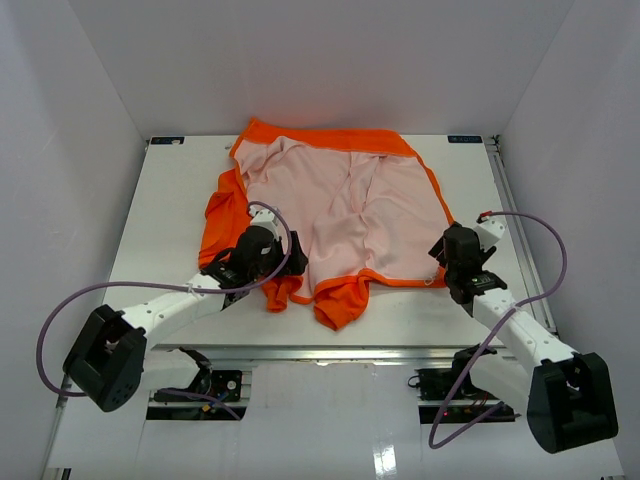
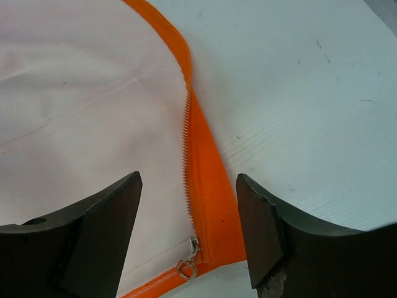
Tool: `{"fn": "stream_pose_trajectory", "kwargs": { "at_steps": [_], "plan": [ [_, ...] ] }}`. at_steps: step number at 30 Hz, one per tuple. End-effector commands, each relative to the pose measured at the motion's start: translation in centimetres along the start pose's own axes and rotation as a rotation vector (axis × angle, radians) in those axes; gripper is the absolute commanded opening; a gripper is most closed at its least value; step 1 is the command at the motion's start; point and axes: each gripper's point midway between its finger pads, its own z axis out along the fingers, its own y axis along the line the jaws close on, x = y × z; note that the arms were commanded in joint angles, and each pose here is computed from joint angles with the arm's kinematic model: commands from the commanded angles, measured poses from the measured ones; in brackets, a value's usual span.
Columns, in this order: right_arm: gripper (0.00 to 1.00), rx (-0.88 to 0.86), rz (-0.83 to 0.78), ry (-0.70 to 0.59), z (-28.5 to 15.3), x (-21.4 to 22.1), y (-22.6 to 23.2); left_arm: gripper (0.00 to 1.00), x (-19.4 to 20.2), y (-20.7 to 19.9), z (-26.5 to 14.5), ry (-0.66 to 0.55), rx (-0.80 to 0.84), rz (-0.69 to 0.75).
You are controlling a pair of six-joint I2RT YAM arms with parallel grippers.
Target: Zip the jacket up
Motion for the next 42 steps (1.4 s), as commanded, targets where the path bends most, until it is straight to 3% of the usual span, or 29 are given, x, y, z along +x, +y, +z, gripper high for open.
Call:
{"fn": "stream_pose_trajectory", "kwargs": {
  "at_steps": [1, 8, 12, 16, 17, 18, 20, 22, 29, 33, 36, 39, 42],
  "plan": [
    [0.68, 0.001, -0.004, 0.027, 0.9, 0.0, -0.4, 0.98, -2.2, 0.5, -0.6, -0.098, -0.047, 0.063],
    [0.68, 0.019, -0.042, 0.124, 4.2, -0.2, 0.4, 0.98, -2.9, 0.3, -1.4, -0.135, -0.029, 0.056],
    [0.63, -0.03, -0.032, 0.15, 6.2, -0.7, 1.9, 0.98, -3.0, -0.1, -2.2, -0.153, -0.002, 0.044],
    [0.49, -0.003, -0.05, 0.175, 7.5, -0.3, 2.0, 0.98, -4.0, -0.5, -2.8, -0.201, 0.022, 0.031],
    [0.41, 0.009, -0.049, 0.173, 7.7, -0.5, 2.0, 0.98, -4.1, -0.5, -3.0, -0.207, 0.023, 0.03],
    [0.26, 0.007, -0.047, 0.172, 7.8, -0.6, 2.2, 0.98, -4.1, -0.5, -3.0, -0.209, 0.026, 0.03],
    [0.15, 0.01, -0.061, 0.18, 7.9, -0.7, 2.2, 0.98, -4.2, -0.6, -3.1, -0.212, 0.031, 0.029],
    [0.15, 0.027, -0.081, 0.205, 8.0, -0.6, 2.1, 0.98, -4.2, -0.7, -3.2, -0.214, 0.035, 0.027],
    [0.36, 0.079, -0.093, 0.271, 8.5, 1.1, 1.2, 0.98, -4.1, -0.9, -3.3, -0.211, 0.046, 0.025],
    [0.38, 0.089, -0.101, 0.3, 8.8, 2.1, 1.0, 0.98, -4.2, -0.9, -3.4, -0.216, 0.044, 0.015],
    [0.29, 0.097, -0.107, 0.3, 9.0, 2.2, 0.8, 0.98, -4.1, -0.8, -3.3, -0.216, 0.042, 0.011],
    [0.08, 0.062, -0.112, 0.271, 8.7, 0.9, 1.7, 0.98, -4.2, -0.7, -3.3, -0.217, 0.037, 0.012],
    [0.08, -0.029, -0.165, 0.181, 7.4, -2.4, 4.6, 0.98, -4.2, -0.6, -3.3, -0.222, 0.029, 0.009]
  ]
}}
